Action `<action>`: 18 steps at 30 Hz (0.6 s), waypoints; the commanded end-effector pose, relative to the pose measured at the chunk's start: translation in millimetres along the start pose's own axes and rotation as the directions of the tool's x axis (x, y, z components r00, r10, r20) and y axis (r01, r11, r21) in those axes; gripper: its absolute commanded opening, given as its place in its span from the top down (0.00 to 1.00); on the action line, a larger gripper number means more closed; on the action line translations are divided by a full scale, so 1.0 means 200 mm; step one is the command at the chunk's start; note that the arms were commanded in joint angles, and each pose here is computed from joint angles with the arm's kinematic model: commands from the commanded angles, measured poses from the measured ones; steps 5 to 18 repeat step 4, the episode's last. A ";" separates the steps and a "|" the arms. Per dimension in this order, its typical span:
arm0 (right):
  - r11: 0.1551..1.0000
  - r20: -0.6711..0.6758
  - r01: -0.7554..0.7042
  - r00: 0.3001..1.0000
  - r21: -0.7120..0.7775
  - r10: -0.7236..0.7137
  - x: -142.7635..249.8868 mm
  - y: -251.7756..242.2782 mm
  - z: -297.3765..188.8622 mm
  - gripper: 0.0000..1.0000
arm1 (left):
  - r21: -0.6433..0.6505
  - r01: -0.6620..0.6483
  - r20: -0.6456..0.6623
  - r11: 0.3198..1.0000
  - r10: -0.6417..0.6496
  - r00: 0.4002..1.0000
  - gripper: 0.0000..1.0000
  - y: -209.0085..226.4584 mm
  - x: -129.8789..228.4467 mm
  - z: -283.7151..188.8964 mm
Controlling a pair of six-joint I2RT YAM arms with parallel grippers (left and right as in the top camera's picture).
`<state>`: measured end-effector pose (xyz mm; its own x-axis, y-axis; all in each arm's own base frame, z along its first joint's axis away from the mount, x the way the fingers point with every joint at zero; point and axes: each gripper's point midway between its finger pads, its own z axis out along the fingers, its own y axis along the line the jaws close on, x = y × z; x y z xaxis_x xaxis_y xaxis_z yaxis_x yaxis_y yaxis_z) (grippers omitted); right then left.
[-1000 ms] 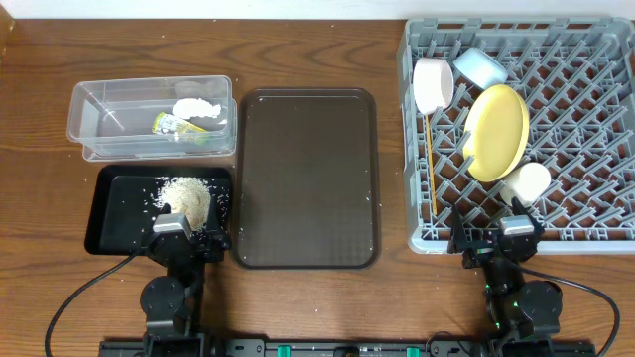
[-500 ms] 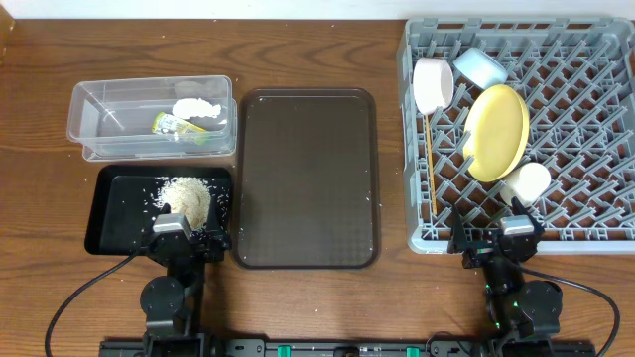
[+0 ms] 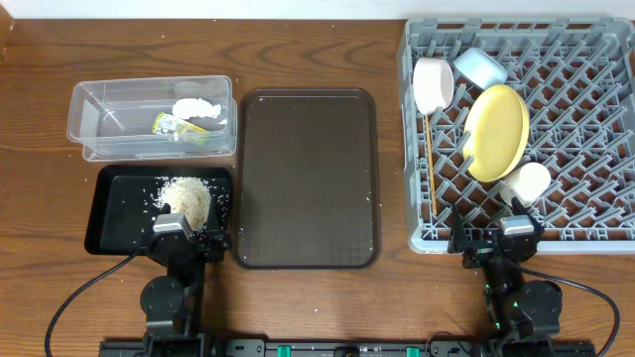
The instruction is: Sort waste into correct bins and load items into the dishwasher rack
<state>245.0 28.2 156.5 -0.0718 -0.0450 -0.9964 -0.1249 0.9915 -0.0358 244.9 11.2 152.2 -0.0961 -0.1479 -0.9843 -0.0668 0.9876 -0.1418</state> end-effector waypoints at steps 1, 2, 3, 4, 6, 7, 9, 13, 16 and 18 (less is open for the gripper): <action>1.000 0.004 0.012 1.000 -0.012 -0.012 0.00 0.01 0.00 0.01 | -0.030 0.002 -0.046 1.000 -0.003 0.999 0.16 0.03 0.08 0.00; 1.000 0.004 0.012 1.000 -0.012 -0.012 0.00 0.01 0.00 0.01 | -0.030 0.002 -0.047 1.000 -0.003 0.999 0.16 0.03 0.08 0.00; 1.000 0.004 0.012 1.000 -0.012 -0.012 0.00 0.01 0.00 0.01 | -0.030 0.002 -0.047 1.000 -0.003 0.999 0.16 0.03 0.08 0.00; 1.000 0.004 0.012 1.000 -0.012 -0.012 0.00 0.01 0.00 0.01 | -0.030 0.002 -0.047 1.000 -0.003 0.999 0.16 0.03 0.08 0.00; 1.000 0.004 0.012 1.000 -0.012 -0.012 0.00 0.01 0.00 0.01 | -0.030 0.002 -0.047 1.000 -0.003 0.999 0.16 0.03 0.08 0.00; 1.000 0.004 0.012 1.000 -0.012 -0.012 0.00 0.01 0.00 0.01 | -0.030 0.002 -0.047 1.000 -0.003 0.999 0.16 0.03 0.08 0.00; 1.000 0.004 0.012 1.000 -0.012 -0.012 0.00 0.01 0.00 0.01 | -0.030 0.002 -0.047 1.000 -0.003 0.999 0.16 0.03 0.08 0.00; 1.000 0.004 0.012 1.000 -0.012 -0.012 0.00 0.01 0.00 0.01 | -0.030 0.002 -0.047 1.000 -0.003 0.999 0.16 0.03 0.08 0.00; 1.000 0.004 0.012 1.000 -0.012 -0.012 0.00 0.01 0.00 0.01 | -0.030 0.002 -0.047 1.000 -0.003 0.999 0.16 0.03 0.08 0.00; 1.000 0.004 0.012 1.000 -0.012 -0.012 0.00 0.01 0.00 0.01 | -0.030 0.002 -0.047 1.000 -0.003 0.999 0.16 0.03 0.08 0.00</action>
